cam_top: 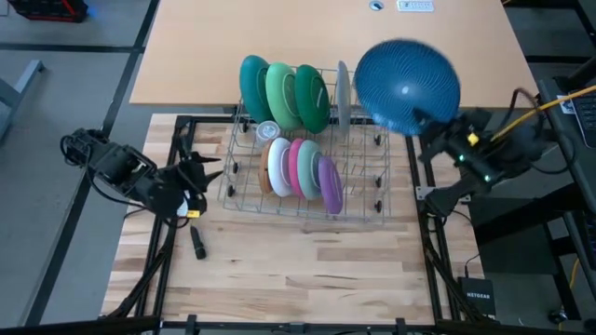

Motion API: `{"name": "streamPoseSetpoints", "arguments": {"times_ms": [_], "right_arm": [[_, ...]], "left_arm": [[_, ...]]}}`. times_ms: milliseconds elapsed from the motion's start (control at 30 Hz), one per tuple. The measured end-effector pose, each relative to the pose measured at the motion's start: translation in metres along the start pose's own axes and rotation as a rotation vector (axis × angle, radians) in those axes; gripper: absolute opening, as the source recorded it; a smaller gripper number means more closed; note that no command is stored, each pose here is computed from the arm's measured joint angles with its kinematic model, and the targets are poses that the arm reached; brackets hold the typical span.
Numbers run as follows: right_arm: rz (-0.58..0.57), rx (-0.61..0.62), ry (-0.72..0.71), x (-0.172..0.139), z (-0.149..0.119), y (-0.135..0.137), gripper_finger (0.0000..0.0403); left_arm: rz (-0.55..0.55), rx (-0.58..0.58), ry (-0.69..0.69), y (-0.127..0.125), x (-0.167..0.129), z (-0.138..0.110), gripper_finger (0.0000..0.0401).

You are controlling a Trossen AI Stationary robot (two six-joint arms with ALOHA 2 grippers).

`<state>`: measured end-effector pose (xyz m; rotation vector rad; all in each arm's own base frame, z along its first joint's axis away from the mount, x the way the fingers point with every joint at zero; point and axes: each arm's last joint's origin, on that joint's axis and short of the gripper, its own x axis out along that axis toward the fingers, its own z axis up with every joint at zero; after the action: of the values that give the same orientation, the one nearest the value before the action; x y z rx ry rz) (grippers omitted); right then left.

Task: Sort dishes
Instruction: Put the dark blue plate in the dish rack

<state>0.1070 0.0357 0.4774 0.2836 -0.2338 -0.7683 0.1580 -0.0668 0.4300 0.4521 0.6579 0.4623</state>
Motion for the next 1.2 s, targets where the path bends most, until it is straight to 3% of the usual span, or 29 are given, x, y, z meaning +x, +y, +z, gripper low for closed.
{"name": "streamPoseSetpoints", "arguments": {"times_ms": [233, 300, 700, 1000, 1067, 1200], "right_arm": [[-0.317, -0.212, 0.021, 0.02, -0.001, 0.014, 0.0042], [-0.357, -0.259, 0.029, 0.025, -0.008, 0.023, 0.0042], [-0.33, -0.392, 0.054, 0.041, -0.053, 0.074, 0.0042], [-0.31, -0.393, 0.055, 0.046, -0.075, 0.09, 0.0042], [-0.248, -0.365, 0.05, 0.058, -0.073, 0.089, 0.0042], [-0.013, -0.302, 0.063, 0.086, -0.068, 0.082, 0.0042]], "left_arm": [[0.069, -0.018, 0.059, 0.006, 0.007, -0.006, 0.0125], [0.082, -0.013, 0.077, 0.006, 0.011, -0.008, 0.0125], [0.149, 0.046, 0.199, -0.01, 0.042, -0.028, 0.0125], [0.168, 0.053, 0.258, -0.026, 0.058, -0.046, 0.0125], [0.171, 0.049, 0.264, -0.028, 0.06, -0.049, 0.0125], [0.171, 0.052, 0.268, -0.032, 0.063, -0.052, 0.0125]]}}
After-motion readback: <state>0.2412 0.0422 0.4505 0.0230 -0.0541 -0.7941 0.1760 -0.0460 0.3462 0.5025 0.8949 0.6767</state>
